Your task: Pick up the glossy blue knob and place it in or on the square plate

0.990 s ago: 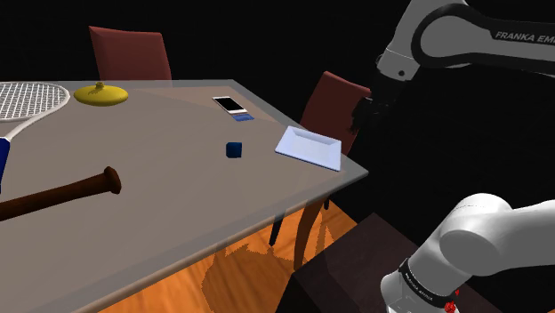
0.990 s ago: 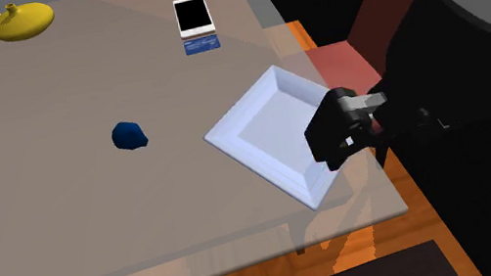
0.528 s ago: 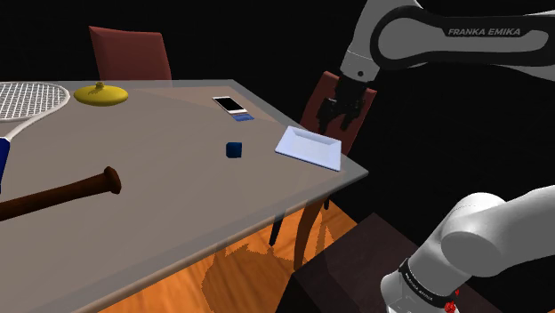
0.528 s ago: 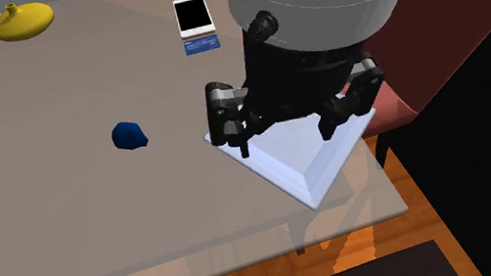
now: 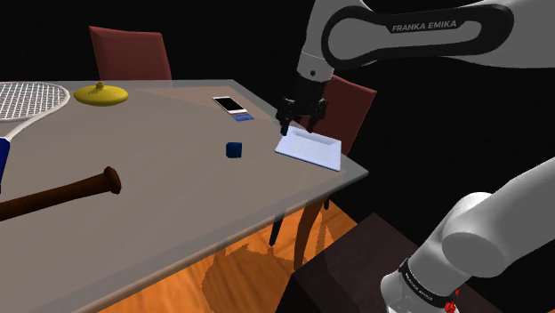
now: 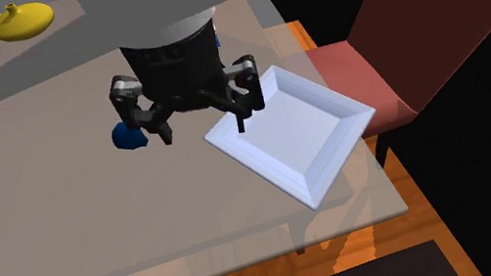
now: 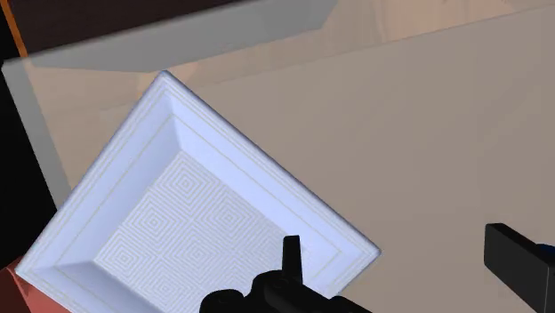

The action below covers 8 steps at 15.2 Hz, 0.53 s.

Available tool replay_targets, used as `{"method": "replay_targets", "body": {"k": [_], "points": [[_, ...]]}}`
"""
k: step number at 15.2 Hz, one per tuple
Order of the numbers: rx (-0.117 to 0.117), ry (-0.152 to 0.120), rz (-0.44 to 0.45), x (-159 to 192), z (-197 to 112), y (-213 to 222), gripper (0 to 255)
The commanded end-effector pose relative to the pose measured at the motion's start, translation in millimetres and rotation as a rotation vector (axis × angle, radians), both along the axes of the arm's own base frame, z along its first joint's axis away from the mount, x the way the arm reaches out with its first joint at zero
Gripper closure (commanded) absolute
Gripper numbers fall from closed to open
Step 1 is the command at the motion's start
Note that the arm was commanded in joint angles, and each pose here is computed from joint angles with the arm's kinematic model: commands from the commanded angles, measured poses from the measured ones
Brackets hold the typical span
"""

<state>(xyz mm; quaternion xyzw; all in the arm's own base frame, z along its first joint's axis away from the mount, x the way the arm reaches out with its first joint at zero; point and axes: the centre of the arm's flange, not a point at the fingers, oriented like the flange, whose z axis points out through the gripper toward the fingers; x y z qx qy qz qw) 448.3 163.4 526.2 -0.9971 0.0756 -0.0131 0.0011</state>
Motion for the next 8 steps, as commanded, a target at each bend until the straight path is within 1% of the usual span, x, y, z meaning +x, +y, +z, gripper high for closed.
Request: {"method": "replay_targets", "body": {"k": [1,8], "points": [[0.002,0.008,-0.015,15.4,-7.1,19.8,0],[0.006,0.035,-0.060,75.0,-28.4,89.9,0]]}}
